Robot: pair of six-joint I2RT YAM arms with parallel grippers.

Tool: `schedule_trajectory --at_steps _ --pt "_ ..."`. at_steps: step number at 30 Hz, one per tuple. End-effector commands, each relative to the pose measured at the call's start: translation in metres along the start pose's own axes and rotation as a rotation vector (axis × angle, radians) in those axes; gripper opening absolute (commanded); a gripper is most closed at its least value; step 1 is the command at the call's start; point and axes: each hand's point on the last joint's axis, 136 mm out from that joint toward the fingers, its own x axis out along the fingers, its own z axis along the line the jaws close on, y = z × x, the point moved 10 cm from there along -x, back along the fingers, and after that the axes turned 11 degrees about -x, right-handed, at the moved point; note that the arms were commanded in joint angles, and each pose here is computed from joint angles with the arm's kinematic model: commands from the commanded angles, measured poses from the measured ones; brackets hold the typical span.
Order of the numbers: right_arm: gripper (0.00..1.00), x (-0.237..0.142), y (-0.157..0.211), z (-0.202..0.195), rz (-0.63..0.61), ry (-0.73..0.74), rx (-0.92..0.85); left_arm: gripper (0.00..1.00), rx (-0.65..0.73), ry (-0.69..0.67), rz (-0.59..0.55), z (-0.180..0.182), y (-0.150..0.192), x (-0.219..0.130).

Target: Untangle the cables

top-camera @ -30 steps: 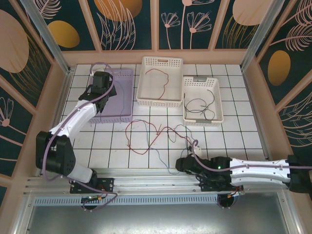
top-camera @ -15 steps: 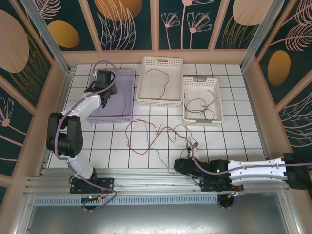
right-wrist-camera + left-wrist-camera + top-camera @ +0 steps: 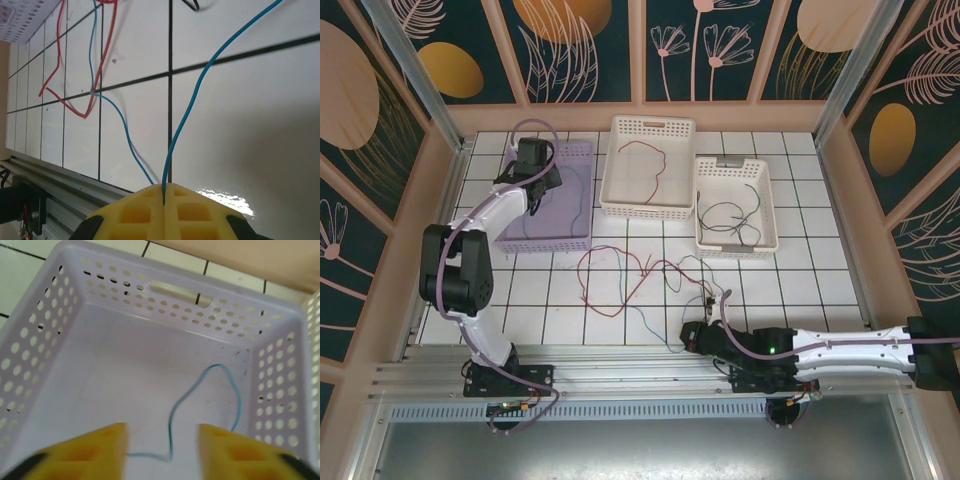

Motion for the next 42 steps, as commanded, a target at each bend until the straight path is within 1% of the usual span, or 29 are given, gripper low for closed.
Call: schedule_trajectory --at_steps 1,5,8,14,21,23,28,32,36,37,42 --pt "0.0 -0.017 -0.025 0.029 -0.114 -0.033 -0.067 0.59 -0.05 0.119 -0.078 -0.012 -0.029 -0.04" --pt "0.0 -0.04 -0.055 0.062 -0.207 -0.043 -0.15 0.78 -0.093 0.175 -0.099 -0.014 -0.037 -0.065" --pt "0.0 -0.057 -0.08 0.091 -0.262 -0.074 -0.211 0.86 -0.117 0.206 -0.128 -0.013 -0.043 -0.087" --pt "0.0 -0.079 -0.137 0.158 -0.319 -0.131 -0.358 0.98 -0.153 0.266 -0.211 -0.003 -0.047 -0.138" --pt "0.0 -0.099 -0.196 0.244 -0.391 -0.198 -0.527 0.99 -0.197 0.292 -0.302 0.027 -0.026 -0.18" --pt "0.0 -0.101 -0.211 0.269 -0.401 -0.206 -0.576 0.98 -0.21 0.268 -0.33 0.039 -0.016 -0.186" --pt "0.0 -0.117 -0.255 0.317 -0.464 -0.267 -0.623 0.98 -0.257 0.246 -0.43 0.062 0.0 -0.198" --pt "0.0 -0.122 -0.289 0.353 -0.498 -0.326 -0.673 0.98 -0.298 0.221 -0.49 0.069 -0.001 -0.208" --pt "0.0 -0.119 -0.319 0.372 -0.52 -0.421 -0.697 0.99 -0.325 0.223 -0.52 0.074 0.001 -0.214" --pt "0.0 -0.116 -0.33 0.37 -0.54 -0.427 -0.68 0.99 -0.328 0.22 -0.531 0.075 0.0 -0.217" --pt "0.0 -0.083 -0.365 0.352 -0.51 -0.544 -0.629 0.98 -0.341 0.212 -0.568 0.08 0.001 -0.223"
